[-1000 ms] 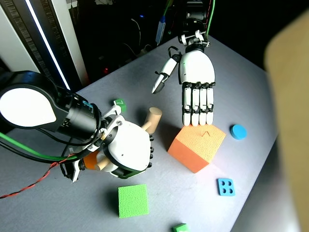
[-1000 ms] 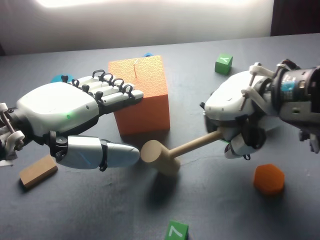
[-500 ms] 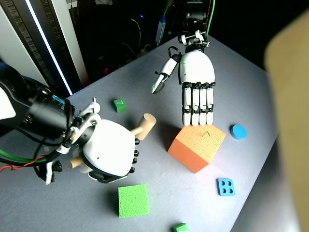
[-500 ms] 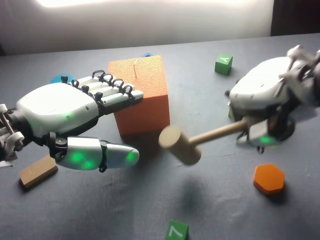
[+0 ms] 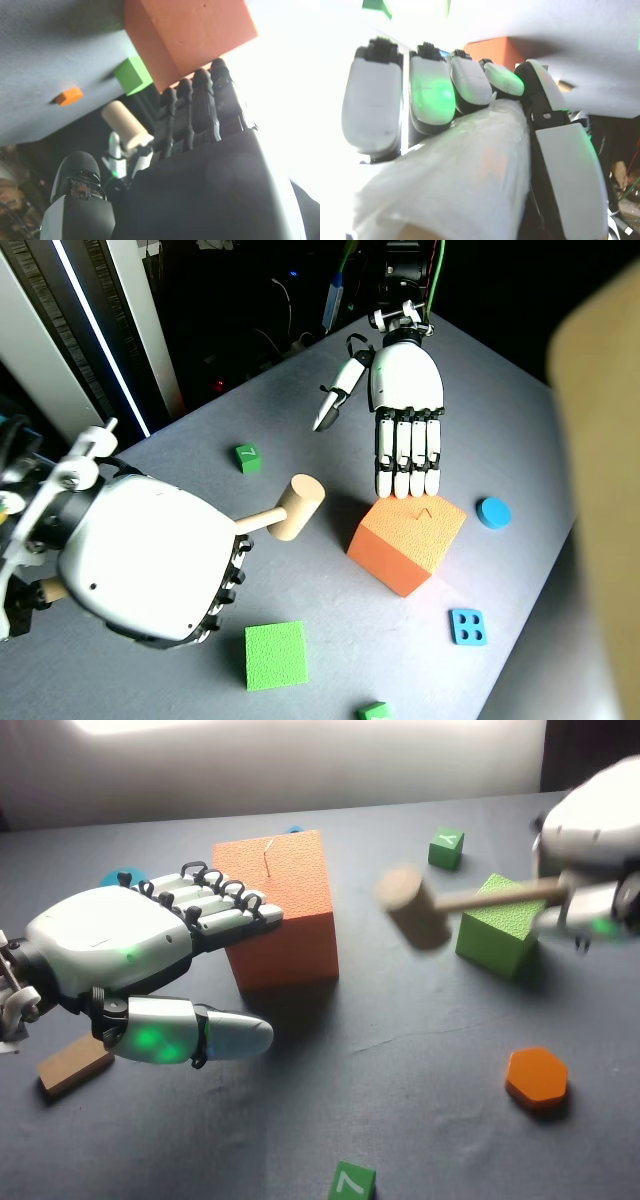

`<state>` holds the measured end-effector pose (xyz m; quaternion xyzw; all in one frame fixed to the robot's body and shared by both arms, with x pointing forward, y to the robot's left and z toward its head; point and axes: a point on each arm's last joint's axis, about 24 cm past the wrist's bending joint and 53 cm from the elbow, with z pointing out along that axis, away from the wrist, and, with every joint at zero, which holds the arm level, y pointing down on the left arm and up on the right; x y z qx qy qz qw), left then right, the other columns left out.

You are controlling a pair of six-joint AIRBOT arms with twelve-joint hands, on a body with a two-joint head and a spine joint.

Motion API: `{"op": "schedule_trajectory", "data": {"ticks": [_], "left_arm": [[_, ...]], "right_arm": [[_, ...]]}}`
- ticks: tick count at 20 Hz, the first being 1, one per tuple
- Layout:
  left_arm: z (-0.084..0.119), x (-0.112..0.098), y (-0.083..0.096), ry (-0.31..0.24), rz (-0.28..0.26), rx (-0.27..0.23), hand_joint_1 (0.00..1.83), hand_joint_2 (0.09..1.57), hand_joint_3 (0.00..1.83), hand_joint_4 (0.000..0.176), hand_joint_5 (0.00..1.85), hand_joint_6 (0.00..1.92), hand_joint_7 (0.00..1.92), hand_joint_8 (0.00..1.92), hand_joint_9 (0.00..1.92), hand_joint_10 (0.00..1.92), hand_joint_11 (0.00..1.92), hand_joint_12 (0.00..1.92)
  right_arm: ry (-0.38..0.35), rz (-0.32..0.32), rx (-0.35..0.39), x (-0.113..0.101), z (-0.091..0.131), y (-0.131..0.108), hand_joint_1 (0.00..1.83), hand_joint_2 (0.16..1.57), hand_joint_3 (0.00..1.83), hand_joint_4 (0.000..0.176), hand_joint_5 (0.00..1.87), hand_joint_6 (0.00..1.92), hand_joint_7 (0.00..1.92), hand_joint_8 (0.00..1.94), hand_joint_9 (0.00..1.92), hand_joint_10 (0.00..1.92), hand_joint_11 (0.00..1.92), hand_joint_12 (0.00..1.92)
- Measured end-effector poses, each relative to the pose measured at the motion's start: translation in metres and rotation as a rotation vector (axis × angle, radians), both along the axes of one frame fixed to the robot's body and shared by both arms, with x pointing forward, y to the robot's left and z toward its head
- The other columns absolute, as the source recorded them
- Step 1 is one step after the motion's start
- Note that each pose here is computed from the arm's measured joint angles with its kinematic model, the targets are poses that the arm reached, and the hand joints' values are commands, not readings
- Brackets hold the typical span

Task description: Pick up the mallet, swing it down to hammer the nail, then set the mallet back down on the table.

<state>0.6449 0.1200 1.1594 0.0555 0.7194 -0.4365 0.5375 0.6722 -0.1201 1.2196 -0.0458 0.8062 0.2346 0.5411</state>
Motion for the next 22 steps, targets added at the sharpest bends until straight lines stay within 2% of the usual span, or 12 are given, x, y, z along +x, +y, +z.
{"op": "schedule_trajectory", "data": {"ticks": [2, 4, 6, 8, 10, 15, 22], "left_arm": [[-0.001, 0.000, 0.000, 0.001, 0.001, 0.001, 0.00, 1.11, 0.00, 0.000, 0.13, 0.00, 0.16, 0.00, 0.16, 0.00, 0.09, 0.12], [-0.001, 0.000, 0.001, 0.002, 0.002, 0.002, 0.00, 1.12, 0.00, 0.000, 0.14, 0.01, 0.17, 0.01, 0.16, 0.01, 0.10, 0.12], [-0.001, 0.000, 0.001, 0.002, 0.002, 0.004, 0.00, 1.12, 0.00, 0.000, 0.14, 0.01, 0.17, 0.01, 0.17, 0.01, 0.10, 0.13], [-0.001, 0.002, 0.001, -0.001, 0.002, 0.011, 0.00, 1.12, 0.00, 0.000, 0.14, 0.00, 0.16, 0.00, 0.16, 0.00, 0.10, 0.13], [0.000, 0.002, 0.000, -0.003, 0.001, 0.010, 0.00, 1.12, 0.00, 0.000, 0.14, 0.00, 0.16, 0.00, 0.16, 0.00, 0.09, 0.13], [0.000, 0.005, -0.002, -0.008, -0.001, 0.012, 0.00, 1.12, 0.00, 0.000, 0.13, 0.00, 0.14, 0.00, 0.14, 0.00, 0.07, 0.13], [-0.001, 0.006, -0.002, -0.010, -0.002, 0.014, 0.00, 1.13, 0.00, 0.000, 0.14, 0.00, 0.16, 0.01, 0.17, 0.01, 0.09, 0.14]], "right_arm": [[-0.062, -0.013, 0.080, 0.007, 0.021, -0.002, 0.41, 1.52, 0.00, 0.000, 1.11, 1.92, 1.42, 1.94, 1.51, 1.92, 1.54, 1.92], [-0.110, 0.008, 0.184, 0.007, 0.042, 0.011, 0.46, 1.51, 0.00, 0.000, 1.11, 1.92, 1.42, 1.94, 1.51, 1.92, 1.54, 1.92], [-0.158, 0.050, 0.213, 0.004, 0.054, 0.030, 0.44, 1.52, 0.00, 0.000, 1.10, 1.92, 1.41, 1.94, 1.50, 1.92, 1.54, 1.92], [-0.162, 0.090, 0.245, 0.005, 0.057, 0.051, 0.41, 1.52, 0.00, 0.000, 1.09, 1.92, 1.41, 1.94, 1.50, 1.92, 1.56, 1.92], [-0.166, 0.103, 0.263, 0.014, 0.062, 0.063, 0.42, 1.52, 0.00, 0.000, 1.10, 1.92, 1.43, 1.94, 1.52, 1.92, 1.56, 1.92], [-0.179, 0.075, 0.300, 0.043, 0.072, 0.076, 0.44, 1.51, 0.00, 0.000, 1.08, 1.92, 1.41, 1.94, 1.51, 1.92, 1.55, 1.92], [-0.180, 0.088, 0.313, 0.047, 0.074, 0.099, 0.44, 1.51, 0.00, 0.000, 1.09, 1.92, 1.44, 1.94, 1.53, 1.92, 1.59, 1.92]]}}
